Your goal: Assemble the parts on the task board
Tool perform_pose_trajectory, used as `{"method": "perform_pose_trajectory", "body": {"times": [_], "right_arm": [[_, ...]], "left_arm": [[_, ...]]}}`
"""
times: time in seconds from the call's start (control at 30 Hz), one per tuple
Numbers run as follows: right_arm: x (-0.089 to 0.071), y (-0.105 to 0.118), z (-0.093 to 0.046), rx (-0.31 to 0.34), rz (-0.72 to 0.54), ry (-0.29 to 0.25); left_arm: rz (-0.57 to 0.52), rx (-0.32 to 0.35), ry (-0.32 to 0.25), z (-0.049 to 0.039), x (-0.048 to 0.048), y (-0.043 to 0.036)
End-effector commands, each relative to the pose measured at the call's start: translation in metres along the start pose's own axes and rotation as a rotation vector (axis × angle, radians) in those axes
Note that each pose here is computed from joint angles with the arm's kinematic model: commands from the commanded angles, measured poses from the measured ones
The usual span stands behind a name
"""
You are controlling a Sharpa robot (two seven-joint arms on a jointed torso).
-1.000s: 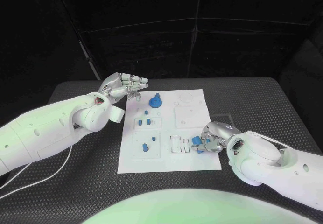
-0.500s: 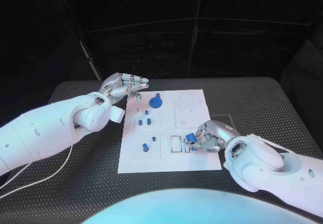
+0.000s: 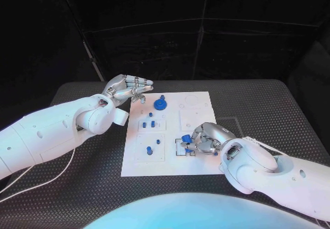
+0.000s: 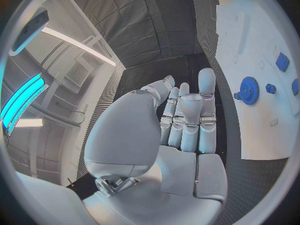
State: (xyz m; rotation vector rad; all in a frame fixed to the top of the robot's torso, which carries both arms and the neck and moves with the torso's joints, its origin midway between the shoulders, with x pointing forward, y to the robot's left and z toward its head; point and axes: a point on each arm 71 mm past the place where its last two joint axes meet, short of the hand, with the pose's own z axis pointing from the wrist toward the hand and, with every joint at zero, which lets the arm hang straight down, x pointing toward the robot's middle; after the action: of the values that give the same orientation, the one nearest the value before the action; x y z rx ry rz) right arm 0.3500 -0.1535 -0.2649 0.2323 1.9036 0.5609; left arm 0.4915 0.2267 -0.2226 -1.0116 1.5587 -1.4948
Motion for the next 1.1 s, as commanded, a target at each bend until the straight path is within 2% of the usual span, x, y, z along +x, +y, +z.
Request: {"method": "perform_pose_trajectory", "body": {"times": [0.03, 0.53, 1.1], "right_arm": [[0.003, 0.000, 0.003, 0.014, -0.010, 0.034], [0.010, 0.003, 0.013, 0.026, -0.006, 0.041], [0.009, 0.009, 0.012, -0.018, 0.013, 0.023]], "left_arm": [[-0.008, 0.006, 0.012, 0.0006, 0.0020, -0.0016], [-0.008, 0.006, 0.013, 0.0010, 0.0025, -0.0015], [-0.008, 0.003, 0.014, 0.0010, 0.0025, -0.0013]]}}
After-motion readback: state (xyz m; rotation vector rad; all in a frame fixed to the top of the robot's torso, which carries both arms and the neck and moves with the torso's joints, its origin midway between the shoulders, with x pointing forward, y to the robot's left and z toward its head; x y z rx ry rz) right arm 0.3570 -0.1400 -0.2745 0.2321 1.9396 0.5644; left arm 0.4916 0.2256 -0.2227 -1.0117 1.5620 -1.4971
